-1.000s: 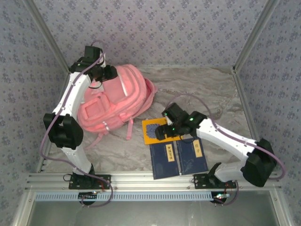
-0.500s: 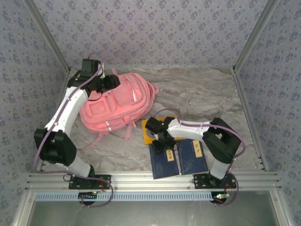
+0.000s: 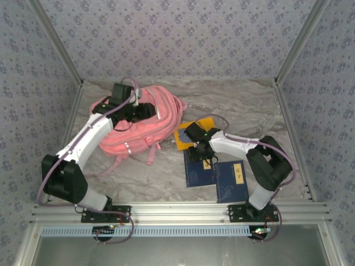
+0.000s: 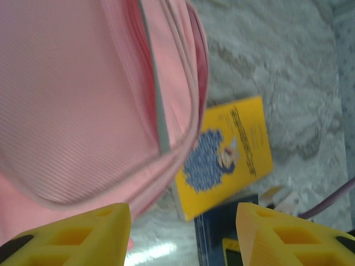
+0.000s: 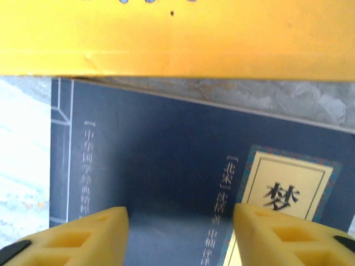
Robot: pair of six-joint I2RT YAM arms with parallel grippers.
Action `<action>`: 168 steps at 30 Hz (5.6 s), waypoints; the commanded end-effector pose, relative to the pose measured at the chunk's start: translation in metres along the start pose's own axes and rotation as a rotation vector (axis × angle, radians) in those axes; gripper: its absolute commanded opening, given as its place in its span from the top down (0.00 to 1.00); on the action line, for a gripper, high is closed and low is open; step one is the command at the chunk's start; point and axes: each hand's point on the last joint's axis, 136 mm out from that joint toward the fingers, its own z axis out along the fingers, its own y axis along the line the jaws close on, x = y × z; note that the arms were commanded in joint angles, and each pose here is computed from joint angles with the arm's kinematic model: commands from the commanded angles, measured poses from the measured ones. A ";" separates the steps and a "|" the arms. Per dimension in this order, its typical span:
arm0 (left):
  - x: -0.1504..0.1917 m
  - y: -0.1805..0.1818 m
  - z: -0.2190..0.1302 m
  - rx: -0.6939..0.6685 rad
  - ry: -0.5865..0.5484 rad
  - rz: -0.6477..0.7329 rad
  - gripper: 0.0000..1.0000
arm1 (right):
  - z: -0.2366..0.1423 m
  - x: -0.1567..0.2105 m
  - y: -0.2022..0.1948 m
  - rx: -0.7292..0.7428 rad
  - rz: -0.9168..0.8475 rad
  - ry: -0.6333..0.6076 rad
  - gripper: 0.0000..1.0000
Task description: Pack the student bag
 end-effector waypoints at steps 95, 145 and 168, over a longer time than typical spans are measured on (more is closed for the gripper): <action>0.086 -0.084 -0.012 0.351 0.202 0.106 0.27 | -0.233 -0.062 0.043 -0.753 0.206 -0.368 1.00; -0.034 -0.123 -0.133 0.762 -0.610 -0.271 1.00 | -0.259 -0.091 0.042 -0.996 0.525 -0.709 0.00; -0.043 -0.108 -0.132 0.759 -0.707 -0.496 1.00 | -0.310 -0.151 0.110 -1.356 0.539 -0.939 0.19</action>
